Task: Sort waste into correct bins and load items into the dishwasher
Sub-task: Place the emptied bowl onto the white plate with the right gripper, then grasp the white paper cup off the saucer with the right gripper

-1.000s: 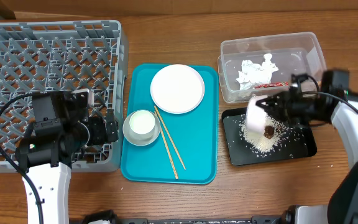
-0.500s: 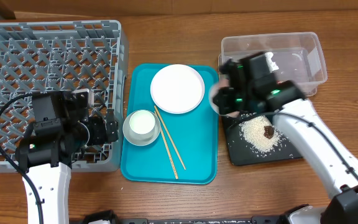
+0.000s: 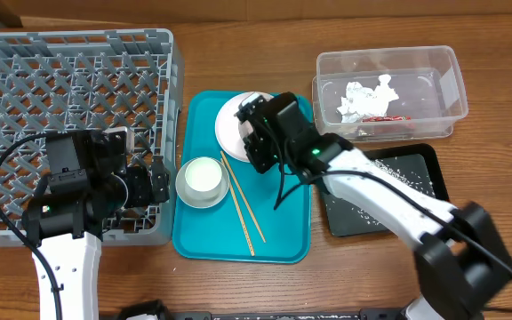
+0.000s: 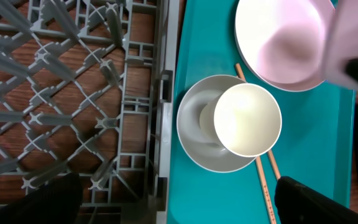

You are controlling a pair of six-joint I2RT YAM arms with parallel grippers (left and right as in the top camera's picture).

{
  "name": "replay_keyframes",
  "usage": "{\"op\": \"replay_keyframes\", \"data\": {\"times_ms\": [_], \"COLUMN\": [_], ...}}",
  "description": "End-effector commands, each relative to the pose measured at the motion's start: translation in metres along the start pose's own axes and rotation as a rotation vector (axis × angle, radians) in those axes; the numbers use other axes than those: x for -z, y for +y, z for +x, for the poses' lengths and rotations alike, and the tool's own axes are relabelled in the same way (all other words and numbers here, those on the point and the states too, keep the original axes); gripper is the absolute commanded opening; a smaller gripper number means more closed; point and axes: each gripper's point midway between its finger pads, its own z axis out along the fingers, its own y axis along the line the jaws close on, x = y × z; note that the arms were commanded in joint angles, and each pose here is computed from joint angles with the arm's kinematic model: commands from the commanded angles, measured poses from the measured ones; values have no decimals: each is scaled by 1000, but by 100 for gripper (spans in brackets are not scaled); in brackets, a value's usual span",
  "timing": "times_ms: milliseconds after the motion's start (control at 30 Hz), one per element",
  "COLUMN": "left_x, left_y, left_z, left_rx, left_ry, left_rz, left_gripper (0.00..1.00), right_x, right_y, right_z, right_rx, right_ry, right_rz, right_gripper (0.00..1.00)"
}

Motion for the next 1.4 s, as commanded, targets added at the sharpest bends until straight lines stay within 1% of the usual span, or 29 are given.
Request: {"op": "replay_keyframes", "data": {"times_ms": [0,133,167,200,267,400,533,667,700,800,867,900,933,1000,1100,1233,1367], "left_x": [4,4,4,4,4,4,4,4,4,4,4,4,4,4,4,4,4], "left_y": [-2,-2,-2,-2,-2,-2,-2,-2,-2,-2,-2,-2,-2,-2,-2,-2,-2], "left_z": [-7,-7,-7,-7,-7,-7,-7,-7,-7,-7,-7,-7,-7,-7,-7,-7,-7], "left_rx": [-12,-12,-12,-12,-12,-12,-12,-12,-12,-12,-12,-12,-12,-12,-12,-12,-12], "left_ry": [-19,-18,-18,-18,-18,-18,-18,-18,-18,-19,-18,-19,-19,-19,-19,-19,-19], "left_rz": [9,9,9,9,9,9,9,9,9,9,9,9,9,9,9,9,9], "left_gripper": [100,100,100,100,100,100,100,100,100,100,100,100,100,100,99,100,100], "right_x": [-22,-28,-28,-28,-28,-26,-12,17,24,39,43,45,44,42,35,16,-3], "right_y": [-1,-3,-2,-2,-1,3,1,5,7,20,31,42,46,53,60,63,68], "right_z": [10,11,9,9,11,20,16,-3,-5,-13,-17,-20,-20,-19,-14,0,11], "right_rx": [8,9,10,6,5,-7,-13,-18,-19,-39,-96,-155,-194,-246,-249,-300,-330], "right_ry": [33,32,25,24,30,75,96,101,104,89,78,76,80,93,110,158,189], "right_rz": [-9,-8,-9,-9,-20,-36,-20,-19,-19,-78,-142,-199,-218,-226,-226,-182,-181], "right_gripper": [4,4,6,10,26,27,28,38,42,43,43,43,42,42,43,44,43]}}
